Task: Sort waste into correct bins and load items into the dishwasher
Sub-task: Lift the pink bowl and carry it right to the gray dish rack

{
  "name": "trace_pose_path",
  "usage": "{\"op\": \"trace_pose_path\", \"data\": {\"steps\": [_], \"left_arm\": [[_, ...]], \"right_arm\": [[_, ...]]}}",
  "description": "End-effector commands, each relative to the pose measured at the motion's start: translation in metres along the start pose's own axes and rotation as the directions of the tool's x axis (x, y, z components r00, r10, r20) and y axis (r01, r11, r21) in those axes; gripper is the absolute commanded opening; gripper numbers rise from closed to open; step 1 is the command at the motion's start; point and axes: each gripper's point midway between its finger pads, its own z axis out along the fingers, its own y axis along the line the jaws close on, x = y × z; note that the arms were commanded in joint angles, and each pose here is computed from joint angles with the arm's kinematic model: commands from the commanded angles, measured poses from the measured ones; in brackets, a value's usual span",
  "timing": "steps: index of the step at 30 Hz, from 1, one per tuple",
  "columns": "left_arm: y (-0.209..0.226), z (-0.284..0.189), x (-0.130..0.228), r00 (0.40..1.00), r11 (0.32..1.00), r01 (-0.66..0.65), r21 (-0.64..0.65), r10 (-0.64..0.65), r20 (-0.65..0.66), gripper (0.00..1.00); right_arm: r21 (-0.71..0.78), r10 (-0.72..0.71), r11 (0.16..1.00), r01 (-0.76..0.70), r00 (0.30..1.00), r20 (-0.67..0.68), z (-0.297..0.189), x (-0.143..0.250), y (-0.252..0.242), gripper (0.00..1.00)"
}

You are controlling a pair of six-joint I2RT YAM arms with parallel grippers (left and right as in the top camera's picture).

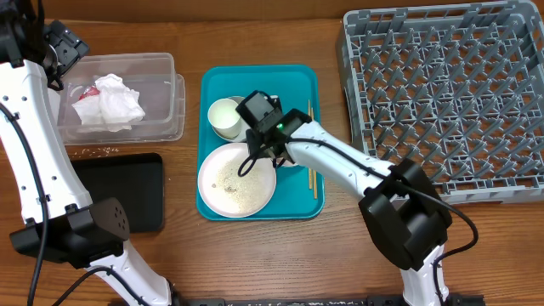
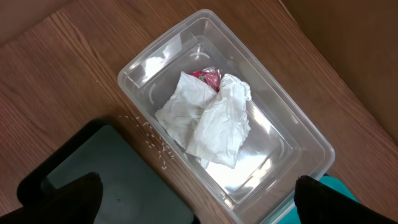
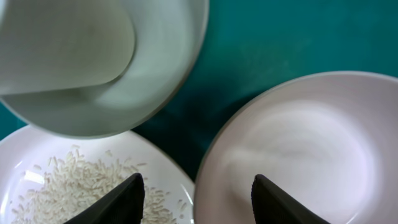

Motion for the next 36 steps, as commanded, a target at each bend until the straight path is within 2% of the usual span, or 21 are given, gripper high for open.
{"op": "trace_pose_path", "data": {"steps": [1, 8, 15, 20, 25, 31, 34, 36], "left_arm": [[0.000, 0.004, 0.001, 1.000, 1.000, -0.015, -0.006, 0.015, -0.006, 1.00], [0.000, 0.004, 0.001, 1.000, 1.000, -0.015, -0.006, 0.015, -0.006, 1.00], [0.000, 0.004, 0.001, 1.000, 1.000, -0.015, -0.006, 0.015, -0.006, 1.00], [0.000, 0.004, 0.001, 1.000, 1.000, -0.015, -0.006, 0.015, -0.006, 1.00], [0.000, 0.004, 0.001, 1.000, 1.000, -0.015, -0.006, 0.015, -0.006, 1.00], [0.000, 0.004, 0.001, 1.000, 1.000, -0.015, -0.006, 0.015, -0.006, 1.00], [0.000, 0.004, 0.001, 1.000, 1.000, -0.015, -0.006, 0.015, -0.006, 1.00], [0.000, 0.004, 0.001, 1.000, 1.000, -0.015, -0.006, 0.015, -0.006, 1.00]], "right_arm": [[0.020, -0.020, 1.000, 0.020, 1.000, 0.005, 0.004, 0.004, 0.001, 0.56], [0.059, -0.022, 0.998, 0.022, 1.000, 0.009, 0.010, 0.004, -0.006, 0.54], [0.062, -0.022, 0.998, 0.021, 1.000, 0.012, 0.010, 0.003, -0.006, 0.40], [0.066, -0.023, 0.998, 0.022, 1.000, 0.010, 0.009, 0.003, -0.007, 0.38], [0.066, -0.022, 0.998, 0.022, 1.000, 0.012, 0.004, 0.000, -0.006, 0.24], [0.066, -0.023, 0.998, 0.022, 1.000, 0.010, 0.003, 0.000, -0.006, 0.17], [0.068, -0.023, 0.997, 0.023, 1.000, 0.007, 0.002, 0.000, -0.006, 0.07], [0.069, -0.023, 0.997, 0.022, 1.000, 0.005, -0.001, -0.002, -0.005, 0.04]]}}
